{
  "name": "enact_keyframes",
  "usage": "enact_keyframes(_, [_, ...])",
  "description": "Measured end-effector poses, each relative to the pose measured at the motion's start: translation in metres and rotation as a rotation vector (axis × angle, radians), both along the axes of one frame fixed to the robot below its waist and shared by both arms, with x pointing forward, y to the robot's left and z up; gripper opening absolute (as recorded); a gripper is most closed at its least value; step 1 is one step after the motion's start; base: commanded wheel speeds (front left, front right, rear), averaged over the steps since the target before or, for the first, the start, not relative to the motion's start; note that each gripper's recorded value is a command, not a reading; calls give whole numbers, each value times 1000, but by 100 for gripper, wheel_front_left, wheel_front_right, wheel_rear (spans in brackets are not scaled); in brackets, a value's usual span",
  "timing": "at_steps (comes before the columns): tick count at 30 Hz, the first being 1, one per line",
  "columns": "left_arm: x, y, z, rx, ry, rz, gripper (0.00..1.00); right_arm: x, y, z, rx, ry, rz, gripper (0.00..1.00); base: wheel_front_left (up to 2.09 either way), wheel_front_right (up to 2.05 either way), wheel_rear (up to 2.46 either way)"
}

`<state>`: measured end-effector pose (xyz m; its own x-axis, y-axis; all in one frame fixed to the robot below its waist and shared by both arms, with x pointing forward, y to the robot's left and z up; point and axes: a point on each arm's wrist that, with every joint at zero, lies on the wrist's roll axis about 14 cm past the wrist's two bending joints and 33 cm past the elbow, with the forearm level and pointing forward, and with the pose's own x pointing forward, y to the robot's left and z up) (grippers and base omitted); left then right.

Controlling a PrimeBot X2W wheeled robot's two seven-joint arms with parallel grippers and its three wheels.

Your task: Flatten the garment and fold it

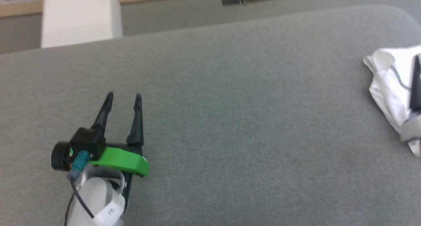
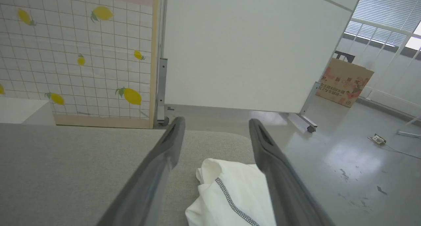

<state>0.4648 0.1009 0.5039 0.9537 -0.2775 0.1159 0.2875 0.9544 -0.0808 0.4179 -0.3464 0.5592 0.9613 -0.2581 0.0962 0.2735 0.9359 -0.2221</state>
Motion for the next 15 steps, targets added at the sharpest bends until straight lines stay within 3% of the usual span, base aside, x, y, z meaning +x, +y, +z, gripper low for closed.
enact_keyframes(8, [-35,34,16,-9,-15,98,100,-18,92,-1,152,-98,184,100,0,0,0])
enact_keyframes(15, [-61,53,26,-13,-33,152,100,-29,139,-8,196,-104,299,100,0,0,0])
